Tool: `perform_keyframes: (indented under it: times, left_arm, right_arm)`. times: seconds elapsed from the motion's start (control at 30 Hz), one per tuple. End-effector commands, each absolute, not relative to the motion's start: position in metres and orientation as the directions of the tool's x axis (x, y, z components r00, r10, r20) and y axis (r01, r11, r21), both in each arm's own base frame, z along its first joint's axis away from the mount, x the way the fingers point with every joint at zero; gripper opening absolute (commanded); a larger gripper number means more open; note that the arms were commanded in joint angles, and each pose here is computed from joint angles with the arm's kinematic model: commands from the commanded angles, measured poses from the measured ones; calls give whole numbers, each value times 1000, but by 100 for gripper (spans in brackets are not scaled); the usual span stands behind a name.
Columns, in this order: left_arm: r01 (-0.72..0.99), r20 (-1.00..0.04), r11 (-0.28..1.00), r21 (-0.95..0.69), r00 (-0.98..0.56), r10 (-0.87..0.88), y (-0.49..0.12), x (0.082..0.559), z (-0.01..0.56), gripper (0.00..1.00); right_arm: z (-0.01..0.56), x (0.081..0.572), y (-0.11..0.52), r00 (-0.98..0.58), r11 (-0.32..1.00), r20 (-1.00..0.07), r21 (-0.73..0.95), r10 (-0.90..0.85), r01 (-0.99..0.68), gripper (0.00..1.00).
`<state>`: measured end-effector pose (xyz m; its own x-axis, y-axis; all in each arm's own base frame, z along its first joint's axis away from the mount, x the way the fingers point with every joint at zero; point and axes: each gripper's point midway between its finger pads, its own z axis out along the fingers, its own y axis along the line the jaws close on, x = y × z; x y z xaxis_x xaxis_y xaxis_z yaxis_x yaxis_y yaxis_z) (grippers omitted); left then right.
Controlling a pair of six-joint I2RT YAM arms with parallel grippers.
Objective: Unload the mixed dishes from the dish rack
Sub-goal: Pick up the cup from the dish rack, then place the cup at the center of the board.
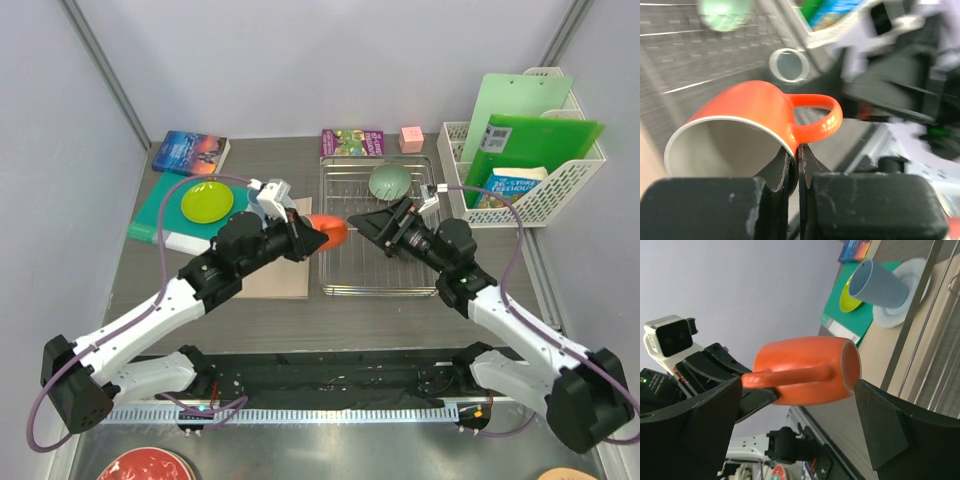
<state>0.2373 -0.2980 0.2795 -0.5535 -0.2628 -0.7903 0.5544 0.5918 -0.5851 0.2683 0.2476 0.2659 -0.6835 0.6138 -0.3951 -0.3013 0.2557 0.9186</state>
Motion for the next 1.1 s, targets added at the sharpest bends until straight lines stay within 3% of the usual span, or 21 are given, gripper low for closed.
perform_keyframes:
  times: [0.0, 0.17, 0.33, 0.47, 0.57, 0.77, 1.07]
  left_arm:
    - [532, -840, 659, -531, -429, -331, -272, 252, 320, 0]
    - [469, -859, 738, -485, -411, -304, -250, 255, 316, 0]
    - [319, -870, 848, -422, -405, -281, -211, 265, 310, 0]
    - [169, -863, 915, -367, -430, -266, -185, 279, 299, 0]
    - [94, -812, 941, -325, -538, -226, -177, 292, 275, 0]
    - [69, -664, 950, -305, -731, -160, -200, 306, 228, 0]
    - [56, -542, 961, -272, -834, -105, -221, 317, 183, 0]
  right_arm:
    - [259, 280, 215, -535, 536, -600, 792, 595, -292, 100]
    - [230, 289, 168, -461, 718, -660, 693, 593, -68, 100]
    - [205, 290, 138, -438, 803, -703, 591, 561, 78, 100]
    - [199, 290, 140, -450, 807, -702, 585, 552, 77, 100]
    - [196, 292, 142, -469, 815, -700, 574, 539, 80, 100]
    - [196, 290, 146, -505, 833, -705, 550, 499, 56, 100]
    - [206, 288, 142, -487, 851, -738, 524, 468, 25, 100]
